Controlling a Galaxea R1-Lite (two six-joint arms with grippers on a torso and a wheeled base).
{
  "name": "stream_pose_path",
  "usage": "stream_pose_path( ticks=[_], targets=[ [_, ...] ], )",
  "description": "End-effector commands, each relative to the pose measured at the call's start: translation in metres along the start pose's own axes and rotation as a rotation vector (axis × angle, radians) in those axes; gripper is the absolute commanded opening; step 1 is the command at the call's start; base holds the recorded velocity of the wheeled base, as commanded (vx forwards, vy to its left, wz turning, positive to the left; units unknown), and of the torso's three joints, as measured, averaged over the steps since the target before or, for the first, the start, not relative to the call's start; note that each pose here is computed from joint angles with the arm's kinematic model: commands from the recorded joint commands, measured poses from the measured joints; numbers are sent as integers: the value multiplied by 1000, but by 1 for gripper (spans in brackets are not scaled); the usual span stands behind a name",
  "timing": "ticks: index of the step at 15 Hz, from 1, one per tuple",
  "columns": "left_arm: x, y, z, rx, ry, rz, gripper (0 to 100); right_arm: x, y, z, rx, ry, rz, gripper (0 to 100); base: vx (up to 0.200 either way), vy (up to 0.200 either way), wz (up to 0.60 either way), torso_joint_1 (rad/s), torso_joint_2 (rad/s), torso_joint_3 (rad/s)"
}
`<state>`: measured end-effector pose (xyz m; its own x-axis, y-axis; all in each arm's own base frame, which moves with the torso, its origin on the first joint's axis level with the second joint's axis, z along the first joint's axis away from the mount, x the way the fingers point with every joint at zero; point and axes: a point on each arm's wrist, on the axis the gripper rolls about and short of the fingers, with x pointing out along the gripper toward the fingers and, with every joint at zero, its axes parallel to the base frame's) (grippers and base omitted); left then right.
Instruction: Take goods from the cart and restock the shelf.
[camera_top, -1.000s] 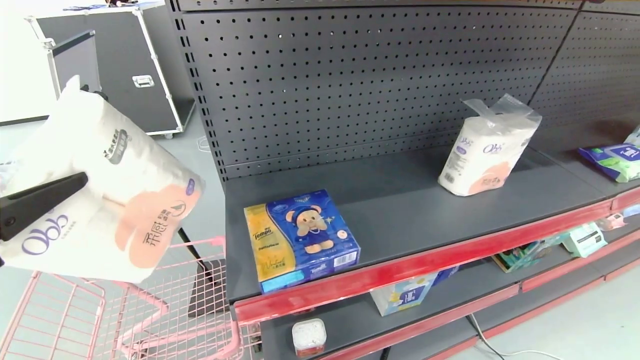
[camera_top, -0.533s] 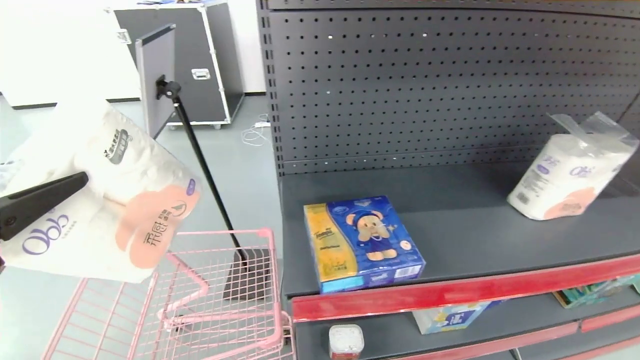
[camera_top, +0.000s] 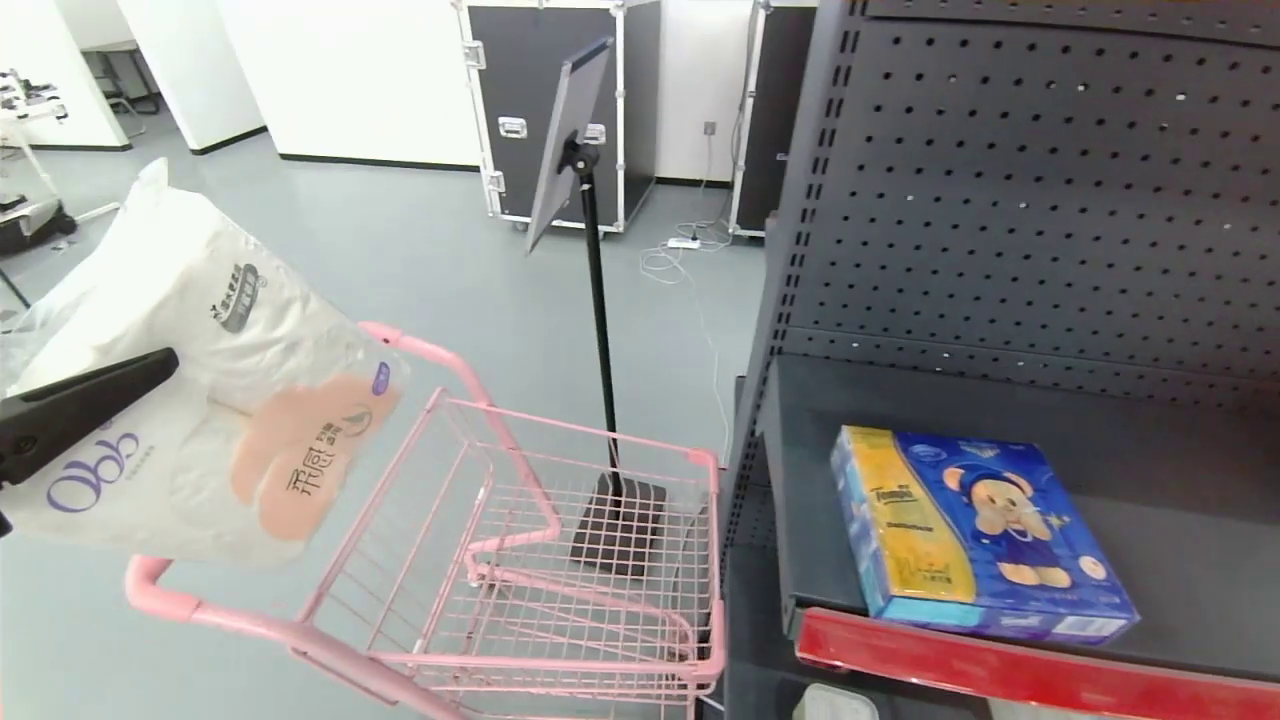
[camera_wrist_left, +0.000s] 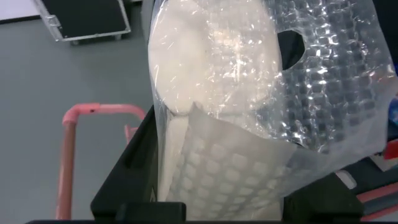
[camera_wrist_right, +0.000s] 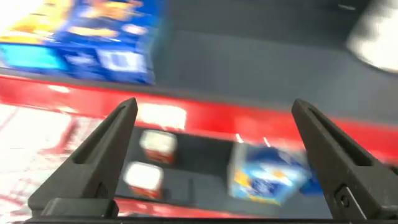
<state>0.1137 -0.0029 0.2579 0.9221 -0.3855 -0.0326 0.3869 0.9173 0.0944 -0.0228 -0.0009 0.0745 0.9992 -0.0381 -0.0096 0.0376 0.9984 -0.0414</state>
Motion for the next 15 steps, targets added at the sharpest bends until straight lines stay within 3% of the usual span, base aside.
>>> stream_pose_path(
  ticks=[1,6,10,15],
  targets=[
    [0,0,1,2,-4,2,0,0,0,0,0,1,-2,100,0,0,0,0,0,0],
    [1,1,0,-1,1,8,0,0,0,0,0,1,1,100,0,0,0,0,0,0],
    [1,1,1,0,-1,2,0,0,0,0,-2,1,0,100,0,0,-600,-1,-2,4],
    [1,1,1,-1,0,8,0,0,0,0,0,0,1,100,0,0,0,0,0,0]
  ],
)
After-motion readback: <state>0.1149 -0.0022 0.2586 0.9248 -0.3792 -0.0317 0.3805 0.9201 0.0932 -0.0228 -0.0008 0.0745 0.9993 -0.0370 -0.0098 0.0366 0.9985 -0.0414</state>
